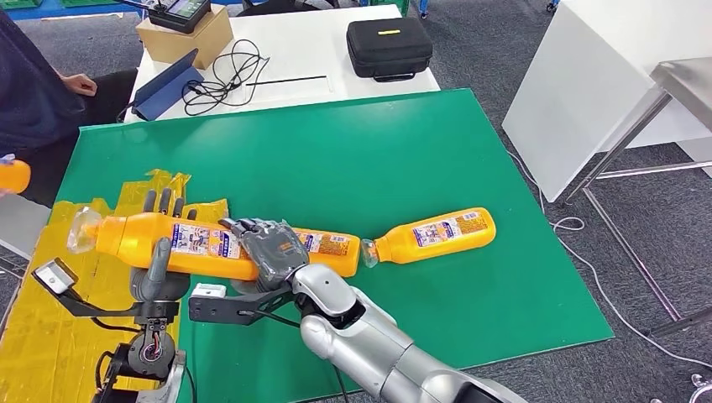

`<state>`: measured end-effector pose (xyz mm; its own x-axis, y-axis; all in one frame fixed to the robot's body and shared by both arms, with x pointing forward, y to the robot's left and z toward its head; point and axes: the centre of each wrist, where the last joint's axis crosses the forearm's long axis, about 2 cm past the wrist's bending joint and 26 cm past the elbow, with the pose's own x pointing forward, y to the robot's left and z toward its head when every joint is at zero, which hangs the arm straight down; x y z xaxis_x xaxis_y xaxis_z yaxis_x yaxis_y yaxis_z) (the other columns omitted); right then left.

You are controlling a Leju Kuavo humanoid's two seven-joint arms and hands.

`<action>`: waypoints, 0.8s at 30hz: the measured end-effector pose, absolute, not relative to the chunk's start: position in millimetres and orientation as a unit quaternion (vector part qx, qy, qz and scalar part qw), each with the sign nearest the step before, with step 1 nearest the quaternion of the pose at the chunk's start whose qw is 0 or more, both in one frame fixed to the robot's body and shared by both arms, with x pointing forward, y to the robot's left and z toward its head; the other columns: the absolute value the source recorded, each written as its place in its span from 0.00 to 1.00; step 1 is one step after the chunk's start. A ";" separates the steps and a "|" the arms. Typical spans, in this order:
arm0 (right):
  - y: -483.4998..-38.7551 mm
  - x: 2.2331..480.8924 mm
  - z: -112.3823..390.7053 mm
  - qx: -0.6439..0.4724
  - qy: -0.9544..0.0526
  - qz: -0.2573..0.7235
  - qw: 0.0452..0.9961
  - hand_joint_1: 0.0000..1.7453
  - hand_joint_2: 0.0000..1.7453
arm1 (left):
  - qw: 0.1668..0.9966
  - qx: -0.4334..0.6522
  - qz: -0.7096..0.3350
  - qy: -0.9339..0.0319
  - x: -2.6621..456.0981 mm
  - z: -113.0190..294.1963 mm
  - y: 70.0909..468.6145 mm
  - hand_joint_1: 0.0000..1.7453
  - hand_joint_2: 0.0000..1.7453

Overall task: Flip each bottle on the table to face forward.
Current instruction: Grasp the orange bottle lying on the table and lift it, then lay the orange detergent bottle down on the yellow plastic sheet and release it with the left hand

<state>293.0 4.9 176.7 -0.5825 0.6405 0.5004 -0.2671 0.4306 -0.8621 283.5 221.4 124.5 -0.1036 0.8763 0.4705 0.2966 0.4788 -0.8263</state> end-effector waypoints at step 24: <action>1.7 290.6 168.1 -0.085 -0.709 0.521 0.468 0.00 0.00 | 0.536 -0.349 0.280 -0.716 286.2 122.1 224.4 1.00 1.00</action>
<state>290.6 1.7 168.1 -0.5471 0.6084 0.5750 -0.3673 0.4428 -0.8180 286.2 224.4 122.1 -0.1814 0.8006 0.5711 0.1995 0.5986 -0.7758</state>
